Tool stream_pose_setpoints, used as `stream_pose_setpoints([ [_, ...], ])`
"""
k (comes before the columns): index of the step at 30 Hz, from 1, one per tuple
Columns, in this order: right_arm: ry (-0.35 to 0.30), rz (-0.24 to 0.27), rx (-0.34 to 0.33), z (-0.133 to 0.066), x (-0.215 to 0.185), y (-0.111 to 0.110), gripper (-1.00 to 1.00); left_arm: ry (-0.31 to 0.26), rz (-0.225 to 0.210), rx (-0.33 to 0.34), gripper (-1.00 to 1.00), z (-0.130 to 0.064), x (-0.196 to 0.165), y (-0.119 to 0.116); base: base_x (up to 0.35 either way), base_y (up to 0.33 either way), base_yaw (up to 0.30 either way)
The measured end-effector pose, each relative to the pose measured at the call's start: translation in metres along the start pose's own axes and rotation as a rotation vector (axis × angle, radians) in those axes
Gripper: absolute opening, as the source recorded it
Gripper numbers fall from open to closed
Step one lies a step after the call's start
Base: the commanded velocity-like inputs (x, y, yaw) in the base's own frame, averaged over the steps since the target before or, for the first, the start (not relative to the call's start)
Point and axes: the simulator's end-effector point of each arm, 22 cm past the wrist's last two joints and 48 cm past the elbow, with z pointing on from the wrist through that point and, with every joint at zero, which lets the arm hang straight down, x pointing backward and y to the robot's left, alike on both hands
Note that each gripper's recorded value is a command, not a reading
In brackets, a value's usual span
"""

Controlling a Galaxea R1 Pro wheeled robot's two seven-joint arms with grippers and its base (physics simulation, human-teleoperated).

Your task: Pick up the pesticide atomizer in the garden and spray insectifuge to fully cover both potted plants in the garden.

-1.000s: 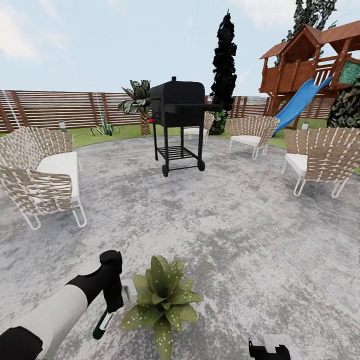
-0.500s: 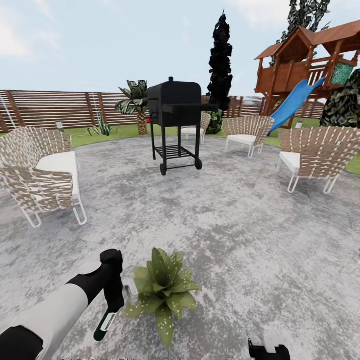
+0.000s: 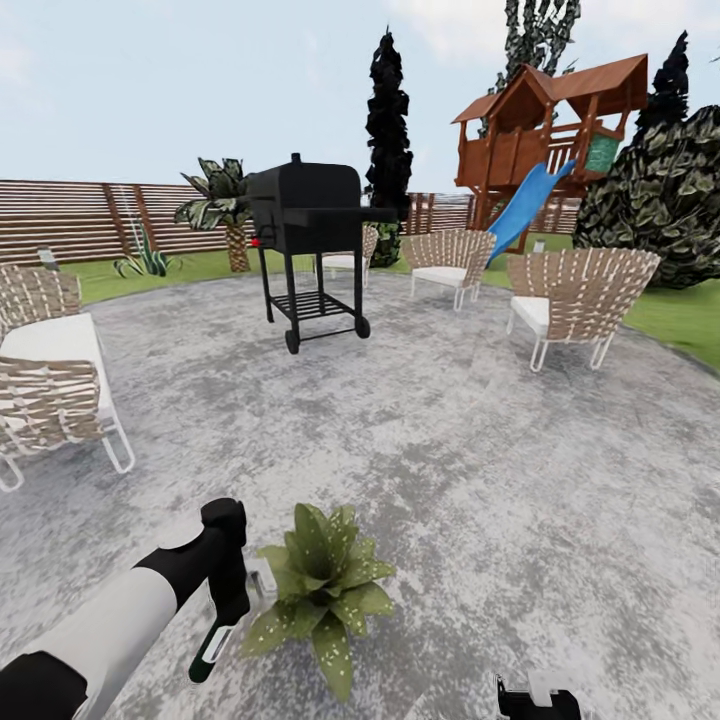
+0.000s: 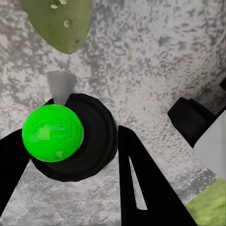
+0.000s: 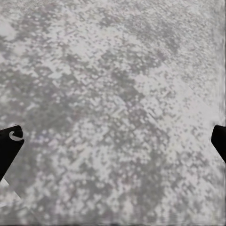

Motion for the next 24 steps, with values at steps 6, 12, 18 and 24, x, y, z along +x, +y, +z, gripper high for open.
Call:
stream_pose_setpoints([
  [6,-0.001,0.000,0.000,0.0001,-0.0004,0.0000,1.00,0.001,0.002,-0.001,-1.00,0.0000,0.0002,0.0001,0.002,0.004,-0.298],
  [12,0.000,0.000,0.000,0.0002,0.0001,0.0001,1.00,0.003,-0.003,-0.003,-1.00,-0.0005,0.0014,0.0017,-0.126,0.086,-0.223],
  [18,0.000,0.000,0.000,0.0001,-0.0001,0.0003,1.00,0.002,-0.007,0.000,-1.00,-0.0003,0.0011,0.0007,-0.098,0.304,-0.004],
  [24,0.001,0.000,0.000,0.0000,0.0002,0.0001,1.00,0.003,-0.008,0.001,-1.00,0.0000,0.0013,0.0004,-0.003,0.332,-0.085],
])
